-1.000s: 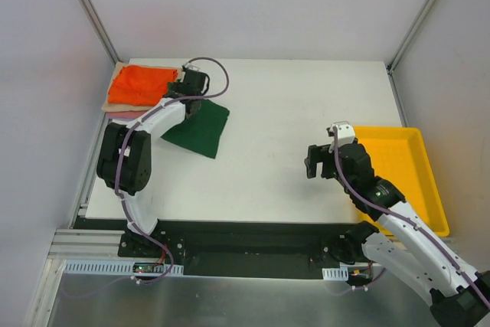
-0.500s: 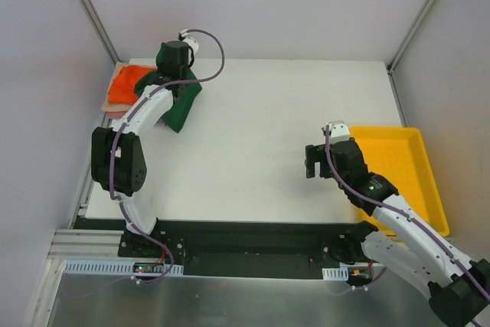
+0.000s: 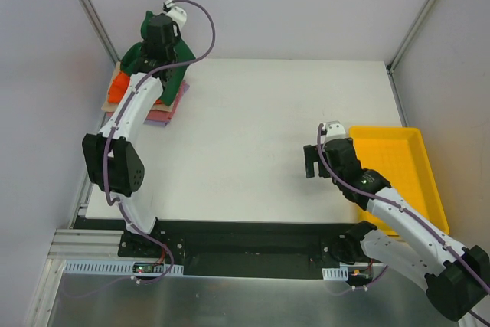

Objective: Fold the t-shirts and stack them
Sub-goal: Put the neatly folded tshirt into the corner of the board with the left arm

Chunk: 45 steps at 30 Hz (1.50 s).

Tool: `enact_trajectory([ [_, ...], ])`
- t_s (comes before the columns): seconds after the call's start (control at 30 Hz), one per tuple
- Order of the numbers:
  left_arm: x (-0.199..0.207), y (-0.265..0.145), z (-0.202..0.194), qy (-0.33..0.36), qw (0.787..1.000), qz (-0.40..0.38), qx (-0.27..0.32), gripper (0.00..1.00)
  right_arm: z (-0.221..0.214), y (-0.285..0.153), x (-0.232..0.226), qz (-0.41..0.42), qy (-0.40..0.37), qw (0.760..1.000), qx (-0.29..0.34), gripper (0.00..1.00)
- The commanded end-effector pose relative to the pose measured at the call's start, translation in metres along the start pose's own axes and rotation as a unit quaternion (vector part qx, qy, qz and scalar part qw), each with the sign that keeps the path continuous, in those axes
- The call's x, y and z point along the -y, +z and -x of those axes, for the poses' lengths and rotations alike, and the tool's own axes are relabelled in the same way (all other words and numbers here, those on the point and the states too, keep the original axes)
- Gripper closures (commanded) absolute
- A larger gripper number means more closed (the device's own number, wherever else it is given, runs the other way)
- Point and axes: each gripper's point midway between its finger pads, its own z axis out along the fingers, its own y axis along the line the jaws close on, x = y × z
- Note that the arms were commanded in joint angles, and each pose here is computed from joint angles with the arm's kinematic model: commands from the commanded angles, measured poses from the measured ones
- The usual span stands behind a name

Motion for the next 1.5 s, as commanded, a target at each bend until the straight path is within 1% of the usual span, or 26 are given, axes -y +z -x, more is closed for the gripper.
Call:
enact_trajectory([
  [0.0, -0.033, 0.015, 0.01, -0.043, 0.999, 0.032, 0.009, 1.0, 0.024, -0.005, 0.006, -0.018, 0.008, 0.999, 0.031, 0.04],
  [0.1, -0.025, 0.045, -0.017, -0.037, 0.999, 0.023, -0.018, 1.0, 0.025, -0.005, 0.011, -0.031, 0.006, 0.999, 0.033, 0.04],
  [0.17, -0.026, 0.062, -0.035, -0.044, 0.998, 0.02, -0.034, 1.0, 0.025, -0.005, 0.015, -0.043, 0.002, 0.999, 0.032, 0.04],
  [0.3, -0.002, 0.094, -0.068, -0.036, 0.998, -0.021, -0.057, 1.0, 0.024, -0.003, 0.026, -0.075, -0.007, 0.997, 0.022, 0.04],
  [0.37, 0.001, 0.114, -0.089, -0.032, 0.996, -0.022, -0.075, 1.0, 0.024, -0.002, 0.029, -0.087, -0.011, 0.996, 0.017, 0.04],
  [0.5, -0.008, 0.142, -0.103, -0.048, 0.995, -0.003, -0.087, 1.0, 0.02, 0.006, 0.03, -0.1, -0.023, 0.995, -0.007, 0.04],
  [0.53, -0.008, 0.147, -0.105, -0.052, 0.995, -0.002, -0.087, 0.98, 0.019, 0.008, 0.031, -0.106, -0.026, 0.994, -0.013, 0.04],
  [0.63, -0.009, 0.156, -0.113, -0.058, 0.994, -0.003, -0.09, 0.83, 0.018, 0.011, 0.034, -0.124, -0.024, 0.992, -0.026, 0.04],
  [0.67, -0.01, 0.157, -0.113, -0.06, 0.994, -0.001, -0.09, 0.74, 0.019, 0.012, 0.035, -0.129, -0.021, 0.991, -0.026, 0.04],
  [0.7, -0.013, 0.158, -0.113, -0.066, 0.994, 0.005, -0.091, 0.58, 0.021, 0.012, 0.035, -0.133, -0.018, 0.991, -0.025, 0.04],
  [0.77, -0.021, 0.154, -0.109, -0.077, 0.993, 0.017, -0.09, 0.2, 0.025, 0.012, 0.038, -0.145, -0.006, 0.989, -0.021, 0.04],
  [0.8, -0.027, 0.151, -0.105, -0.084, 0.992, 0.025, -0.087, 0.06, 0.028, 0.011, 0.039, -0.153, 0.005, 0.988, -0.016, 0.04],
  [0.83, -0.033, 0.147, -0.1, -0.094, 0.992, 0.033, -0.083, 0.01, 0.032, 0.009, 0.04, -0.157, 0.015, 0.987, -0.01, 0.04],
  [0.93, -0.05, 0.129, -0.081, -0.14, 0.987, 0.044, -0.068, 0.01, 0.04, 0.004, 0.042, -0.162, 0.052, 0.985, 0.014, 0.04],
  [1.03, -0.059, 0.105, -0.064, -0.195, 0.979, 0.028, -0.051, 0.01, 0.044, -0.003, 0.044, -0.157, 0.079, 0.984, 0.037, 0.04],
  [1.1, -0.057, 0.088, -0.054, -0.232, 0.972, 0.004, -0.042, 0.01, 0.043, -0.007, 0.043, -0.149, 0.09, 0.984, 0.047, 0.04],
  [1.17, -0.048, 0.066, -0.041, -0.274, 0.96, -0.044, -0.026, 0.01, 0.041, -0.009, 0.043, -0.143, 0.102, 0.983, 0.054, 0.04],
  [1.23, -0.038, 0.038, -0.028, -0.328, 0.94, -0.094, -0.01, 0.01, 0.038, -0.009, 0.042, -0.134, 0.119, 0.982, 0.058, 0.04],
  [1.3, -0.02, 0.002, -0.01, -0.398, 0.902, -0.168, 0.005, 0.01, 0.036, -0.007, 0.035, -0.112, 0.132, 0.983, 0.053, 0.04],
  [1.37, 0.007, -0.036, -0.009, -0.443, 0.866, -0.232, -0.007, 0.01, 0.033, -0.003, 0.03, -0.094, 0.145, 0.984, 0.041, 0.04],
  [1.4, 0.01, -0.062, -0.007, -0.461, 0.855, -0.239, -0.005, 0.01, 0.031, -0.002, 0.027, -0.086, 0.149, 0.984, 0.036, 0.04],
  [1.43, 0.03, -0.078, -0.018, -0.469, 0.849, -0.243, -0.025, 0.01, 0.032, 0.0, 0.026, -0.083, 0.156, 0.984, 0.035, 0.04],
  [1.47, 0.042, -0.098, -0.025, -0.466, 0.851, -0.24, -0.029, 0.01, 0.03, 0.001, 0.025, -0.08, 0.159, 0.984, 0.031, 0.04],
])
